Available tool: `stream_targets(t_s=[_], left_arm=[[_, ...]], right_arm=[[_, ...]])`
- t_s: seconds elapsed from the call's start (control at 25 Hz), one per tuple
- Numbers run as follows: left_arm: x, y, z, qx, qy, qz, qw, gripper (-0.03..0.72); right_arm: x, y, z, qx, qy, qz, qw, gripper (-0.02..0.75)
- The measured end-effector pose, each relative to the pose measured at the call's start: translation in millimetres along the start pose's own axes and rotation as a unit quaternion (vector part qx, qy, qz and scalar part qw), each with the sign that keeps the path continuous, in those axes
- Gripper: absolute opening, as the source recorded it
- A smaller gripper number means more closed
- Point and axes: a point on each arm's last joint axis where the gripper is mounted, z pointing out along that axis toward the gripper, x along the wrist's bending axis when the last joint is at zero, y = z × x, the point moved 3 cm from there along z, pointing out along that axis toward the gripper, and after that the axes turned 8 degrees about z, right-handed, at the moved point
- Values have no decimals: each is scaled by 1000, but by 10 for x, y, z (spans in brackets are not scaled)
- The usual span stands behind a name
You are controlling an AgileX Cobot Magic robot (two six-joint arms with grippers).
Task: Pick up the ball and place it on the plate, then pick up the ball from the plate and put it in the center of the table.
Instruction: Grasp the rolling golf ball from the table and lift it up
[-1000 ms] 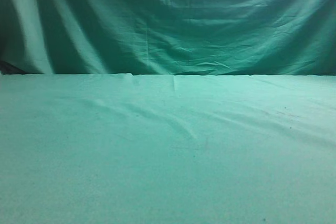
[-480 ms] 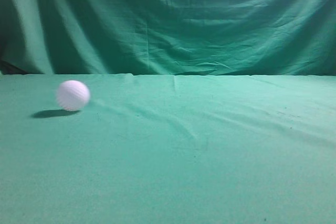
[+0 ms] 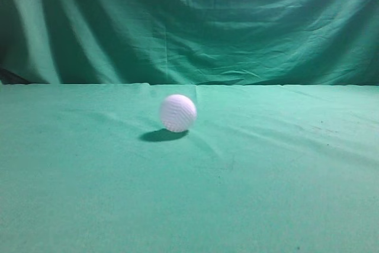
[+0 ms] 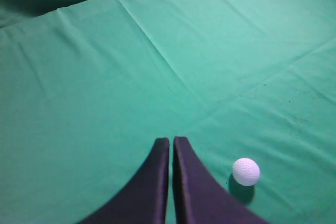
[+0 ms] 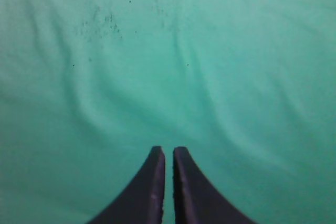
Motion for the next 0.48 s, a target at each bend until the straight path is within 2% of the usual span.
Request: stream_targets(t_s=[0.24, 0.48], left_arm=[[-235, -407, -287, -30, 33, 14, 999, 0], [-522, -877, -541, -64, 42, 45, 996, 0]], right_arm=[[48, 26, 122, 40, 9, -7, 999, 50], [139, 87, 324, 79, 21, -23, 996, 50]])
